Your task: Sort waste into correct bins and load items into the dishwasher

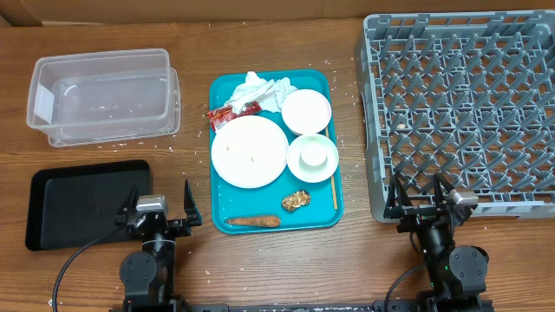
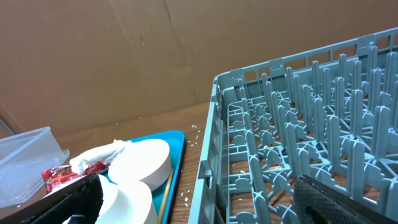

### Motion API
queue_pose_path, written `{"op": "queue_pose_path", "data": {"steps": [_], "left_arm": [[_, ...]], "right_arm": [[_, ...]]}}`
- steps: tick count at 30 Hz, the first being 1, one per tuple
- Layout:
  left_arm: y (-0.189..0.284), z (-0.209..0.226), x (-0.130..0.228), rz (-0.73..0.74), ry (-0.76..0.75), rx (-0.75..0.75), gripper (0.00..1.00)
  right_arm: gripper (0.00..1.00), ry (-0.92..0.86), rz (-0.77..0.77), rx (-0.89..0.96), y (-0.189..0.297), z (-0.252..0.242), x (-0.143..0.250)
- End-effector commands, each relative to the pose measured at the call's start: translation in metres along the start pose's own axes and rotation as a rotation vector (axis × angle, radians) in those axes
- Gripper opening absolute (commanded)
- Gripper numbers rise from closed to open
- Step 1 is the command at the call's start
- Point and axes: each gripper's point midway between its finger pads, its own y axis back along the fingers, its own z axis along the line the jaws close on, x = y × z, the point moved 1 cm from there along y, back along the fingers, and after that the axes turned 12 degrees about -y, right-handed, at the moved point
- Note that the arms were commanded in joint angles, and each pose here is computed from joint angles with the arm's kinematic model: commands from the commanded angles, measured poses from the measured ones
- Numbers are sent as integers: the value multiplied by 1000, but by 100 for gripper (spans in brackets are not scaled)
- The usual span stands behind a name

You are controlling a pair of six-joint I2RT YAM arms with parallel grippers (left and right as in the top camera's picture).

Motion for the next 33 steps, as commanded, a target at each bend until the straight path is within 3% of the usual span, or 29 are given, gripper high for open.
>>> {"op": "queue_pose_path", "data": {"steps": [1, 20, 27, 33], "left_arm": [[0, -2, -2, -12, -19, 9, 100], [0, -3, -3, -16, -14, 13, 100], [12, -55, -23, -82, 250, 364, 100], [20, -60, -55, -182, 402, 447, 100]], "right_arm": [[100, 7, -10, 6, 0, -2, 0], [100, 7, -9, 6, 0, -2, 0], [100, 7, -9, 6, 0, -2, 0], [100, 7, -9, 6, 0, -2, 0]]}}
